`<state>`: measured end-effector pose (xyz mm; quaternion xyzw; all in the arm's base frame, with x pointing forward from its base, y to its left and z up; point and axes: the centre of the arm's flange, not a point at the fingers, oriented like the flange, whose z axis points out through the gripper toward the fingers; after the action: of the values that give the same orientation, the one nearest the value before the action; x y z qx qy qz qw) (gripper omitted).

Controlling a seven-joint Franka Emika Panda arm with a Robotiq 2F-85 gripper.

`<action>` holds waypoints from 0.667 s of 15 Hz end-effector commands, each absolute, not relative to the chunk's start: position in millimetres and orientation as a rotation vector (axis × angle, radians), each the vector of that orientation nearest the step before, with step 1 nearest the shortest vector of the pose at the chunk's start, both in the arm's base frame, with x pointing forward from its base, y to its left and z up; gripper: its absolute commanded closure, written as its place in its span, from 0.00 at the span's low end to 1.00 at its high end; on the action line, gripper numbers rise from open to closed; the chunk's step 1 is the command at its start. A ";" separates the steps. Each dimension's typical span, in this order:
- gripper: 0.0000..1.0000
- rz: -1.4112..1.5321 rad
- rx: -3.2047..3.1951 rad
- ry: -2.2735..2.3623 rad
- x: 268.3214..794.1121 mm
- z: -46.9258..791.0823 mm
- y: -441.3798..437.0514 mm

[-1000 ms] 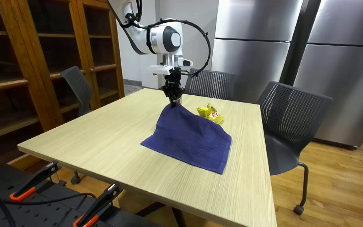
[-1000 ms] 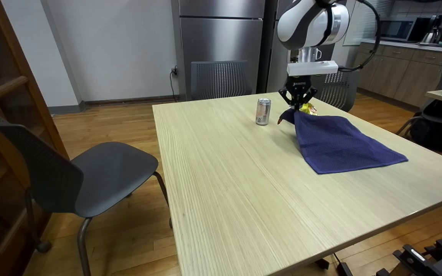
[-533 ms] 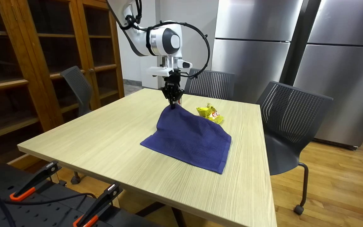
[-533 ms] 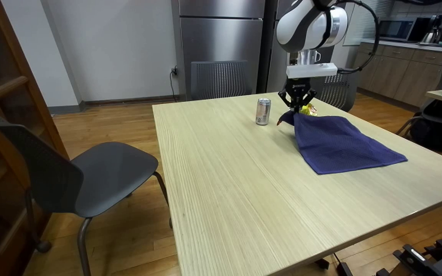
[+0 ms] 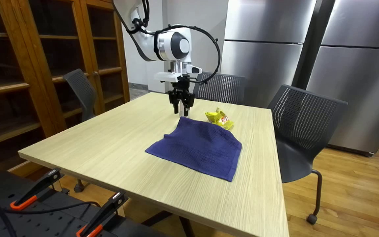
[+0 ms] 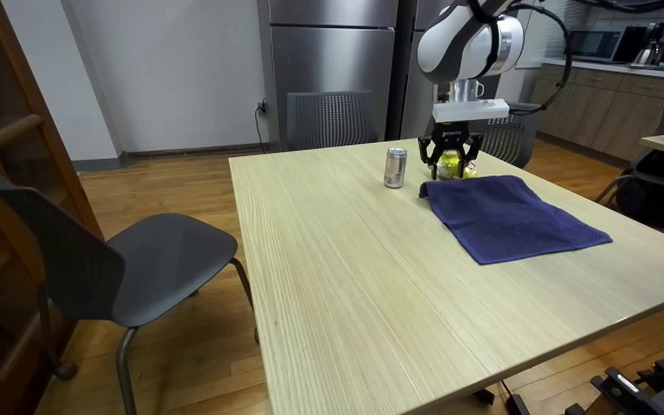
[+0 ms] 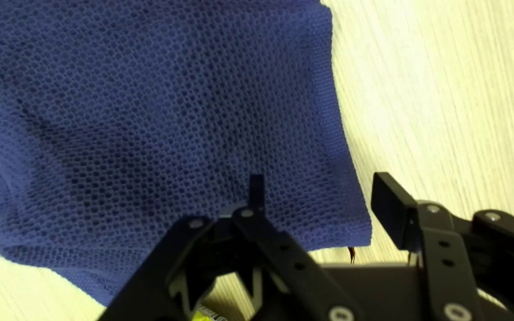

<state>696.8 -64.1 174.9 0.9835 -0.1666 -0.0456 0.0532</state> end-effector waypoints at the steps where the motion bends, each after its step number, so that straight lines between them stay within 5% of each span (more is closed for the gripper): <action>1: 0.05 -0.144 2.993 -0.506 689.9 186.6 -67.2; 10: 0.00 -0.118 3.011 -0.510 658.8 222.2 -68.5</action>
<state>686.9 -68.0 195.8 0.9832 -0.1702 -0.0426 0.0501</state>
